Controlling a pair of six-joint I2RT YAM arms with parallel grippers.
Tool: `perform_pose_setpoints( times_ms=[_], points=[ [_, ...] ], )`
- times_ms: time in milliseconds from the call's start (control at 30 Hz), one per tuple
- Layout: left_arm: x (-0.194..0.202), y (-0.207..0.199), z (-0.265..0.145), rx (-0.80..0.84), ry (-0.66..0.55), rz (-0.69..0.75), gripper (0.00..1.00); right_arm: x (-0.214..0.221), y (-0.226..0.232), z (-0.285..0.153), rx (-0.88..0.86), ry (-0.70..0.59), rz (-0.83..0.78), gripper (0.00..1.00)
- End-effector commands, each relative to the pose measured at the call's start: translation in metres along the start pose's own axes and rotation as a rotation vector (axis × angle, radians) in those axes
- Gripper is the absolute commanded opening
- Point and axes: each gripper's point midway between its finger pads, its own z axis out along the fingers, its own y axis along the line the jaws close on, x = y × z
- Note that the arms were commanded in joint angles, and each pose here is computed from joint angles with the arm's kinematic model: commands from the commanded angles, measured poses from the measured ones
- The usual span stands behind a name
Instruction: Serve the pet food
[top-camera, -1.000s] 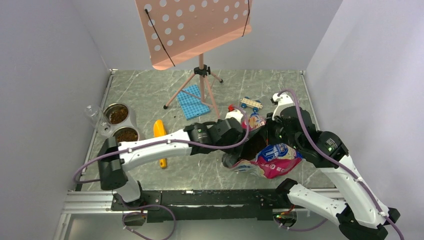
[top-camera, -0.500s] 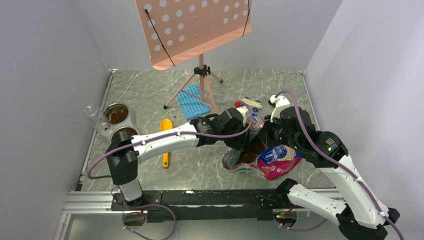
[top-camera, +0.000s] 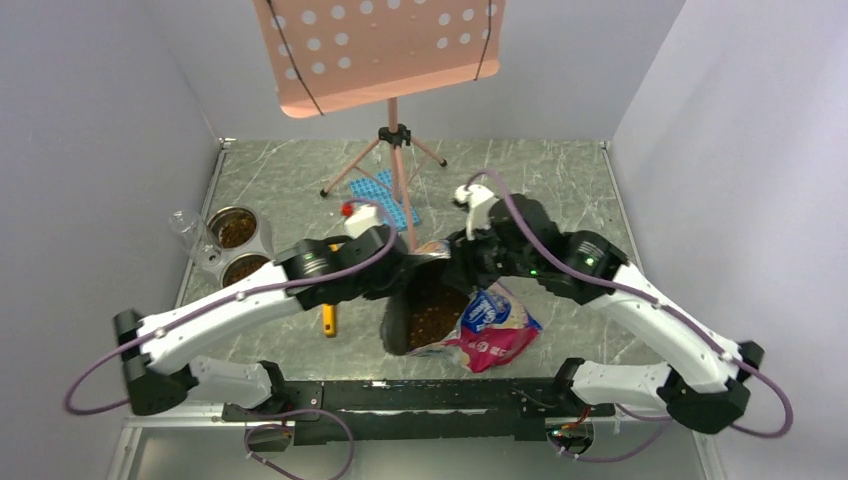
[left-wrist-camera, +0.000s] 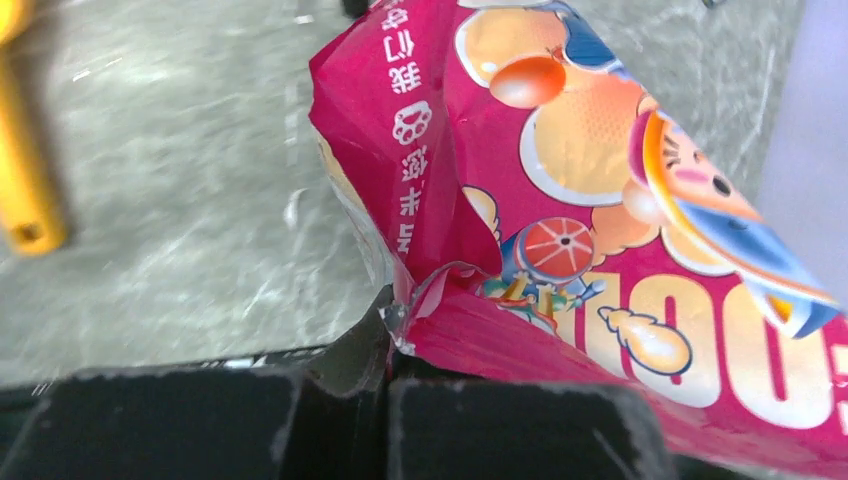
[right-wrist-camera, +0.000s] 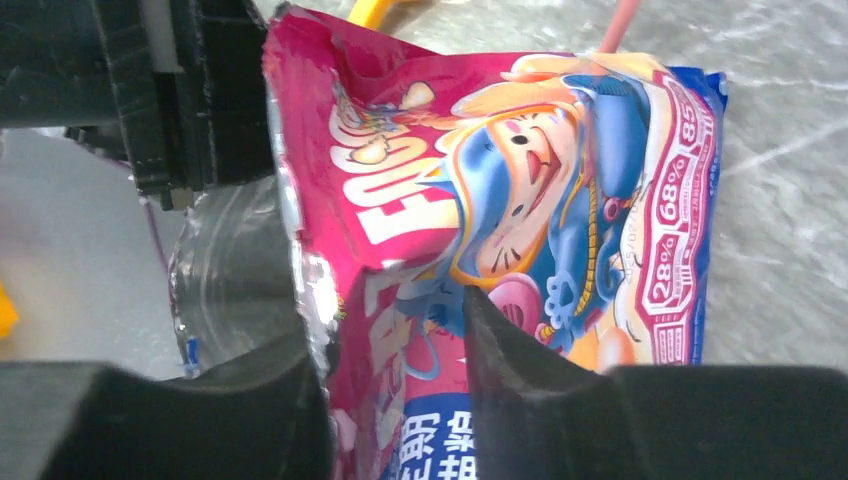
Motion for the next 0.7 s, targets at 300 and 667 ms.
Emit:
perform_pose_setpoints(
  times_ms=[300,667],
  points=[
    [-0.036,0.056,-0.071,-0.012,-0.168,-0.562,0.0,-0.017,0.061,-0.038,-0.161,-0.125,-0.248,1.0],
    [-0.021,0.045,-0.075,-0.099,-0.038,-0.798,0.0,0.019,0.092,-0.054,-0.416,-0.107,-0.24,0.88]
  ],
)
